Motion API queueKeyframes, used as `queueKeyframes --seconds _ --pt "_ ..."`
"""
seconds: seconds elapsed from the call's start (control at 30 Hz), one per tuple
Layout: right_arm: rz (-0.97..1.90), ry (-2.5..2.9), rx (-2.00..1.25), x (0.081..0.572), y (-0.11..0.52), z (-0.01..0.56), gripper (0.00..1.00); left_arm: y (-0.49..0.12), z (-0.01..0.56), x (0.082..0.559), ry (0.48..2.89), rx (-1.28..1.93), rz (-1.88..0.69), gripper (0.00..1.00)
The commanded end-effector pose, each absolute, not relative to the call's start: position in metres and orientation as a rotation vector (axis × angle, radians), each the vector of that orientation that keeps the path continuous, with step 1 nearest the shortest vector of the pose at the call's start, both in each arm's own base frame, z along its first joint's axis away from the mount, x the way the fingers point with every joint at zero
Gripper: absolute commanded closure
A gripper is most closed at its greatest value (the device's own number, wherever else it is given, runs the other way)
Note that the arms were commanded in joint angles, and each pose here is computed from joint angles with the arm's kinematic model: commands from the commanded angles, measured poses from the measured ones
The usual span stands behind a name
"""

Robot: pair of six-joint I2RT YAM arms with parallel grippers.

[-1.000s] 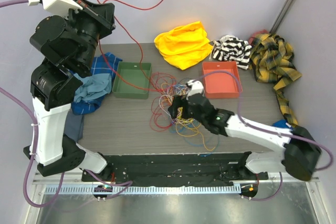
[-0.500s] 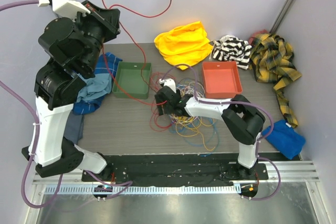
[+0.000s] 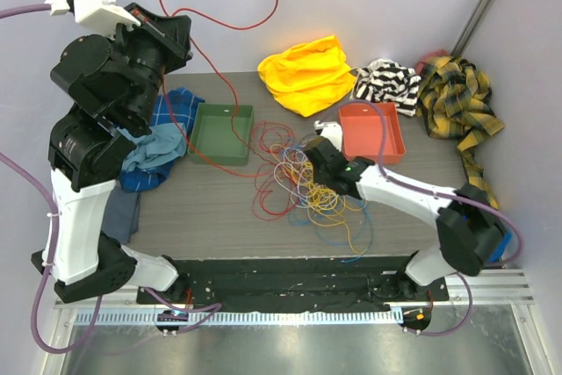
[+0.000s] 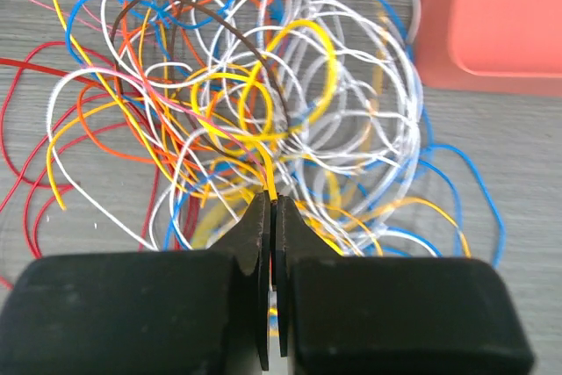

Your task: Untangle the cables

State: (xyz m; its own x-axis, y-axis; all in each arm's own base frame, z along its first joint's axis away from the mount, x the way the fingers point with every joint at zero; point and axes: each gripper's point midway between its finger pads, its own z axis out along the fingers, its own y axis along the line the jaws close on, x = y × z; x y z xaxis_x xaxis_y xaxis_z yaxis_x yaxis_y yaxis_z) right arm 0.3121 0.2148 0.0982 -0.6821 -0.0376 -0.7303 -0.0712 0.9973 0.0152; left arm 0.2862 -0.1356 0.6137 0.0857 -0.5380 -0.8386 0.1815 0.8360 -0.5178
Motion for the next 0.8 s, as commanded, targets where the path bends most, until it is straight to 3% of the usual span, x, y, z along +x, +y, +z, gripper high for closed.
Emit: queueKeyframes --seconds 0.0,0.07,0.1,0.13,0.17,0.23,0.33,0.53,0.77 --pt "0.033 2.289 0.034 0.299 0.177 0.112 0.99 -0.129 0.626 0.286 1.342 -0.323 -0.526 1.0" --pt "0.058 2.272 0.04 0.294 0.172 0.12 0.94 -0.129 0.626 0.287 1.341 -0.323 -0.524 1.0" --pt "0.08 2.275 0.03 0.291 0.174 0.123 0.85 -0.13 0.627 0.286 1.34 -0.32 -0.528 1.0" --pt "0.121 2.26 0.025 0.291 0.179 0.13 0.73 -0.132 0.626 0.288 1.343 -0.32 -0.528 1.0" --pt "0.167 2.244 0.012 0.289 0.186 0.137 0.48 -0.133 0.624 0.289 1.348 -0.319 -0.528 1.0" --pt "0.243 2.152 -0.023 0.29 0.199 0.164 0.25 -0.138 0.621 0.291 1.358 -0.311 -0.544 1.0" --pt "0.3 2.052 -0.145 0.286 0.228 0.194 0.13 -0.147 0.614 0.296 1.381 -0.295 -0.554 1.0" --pt "0.367 2.013 -0.22 0.291 0.258 0.212 0.16 -0.151 0.614 0.303 1.39 -0.28 -0.524 1.0" --pt "0.507 1.983 -0.185 0.271 0.256 0.217 0.19 -0.137 0.651 0.306 1.203 -0.272 -0.453 1.0"
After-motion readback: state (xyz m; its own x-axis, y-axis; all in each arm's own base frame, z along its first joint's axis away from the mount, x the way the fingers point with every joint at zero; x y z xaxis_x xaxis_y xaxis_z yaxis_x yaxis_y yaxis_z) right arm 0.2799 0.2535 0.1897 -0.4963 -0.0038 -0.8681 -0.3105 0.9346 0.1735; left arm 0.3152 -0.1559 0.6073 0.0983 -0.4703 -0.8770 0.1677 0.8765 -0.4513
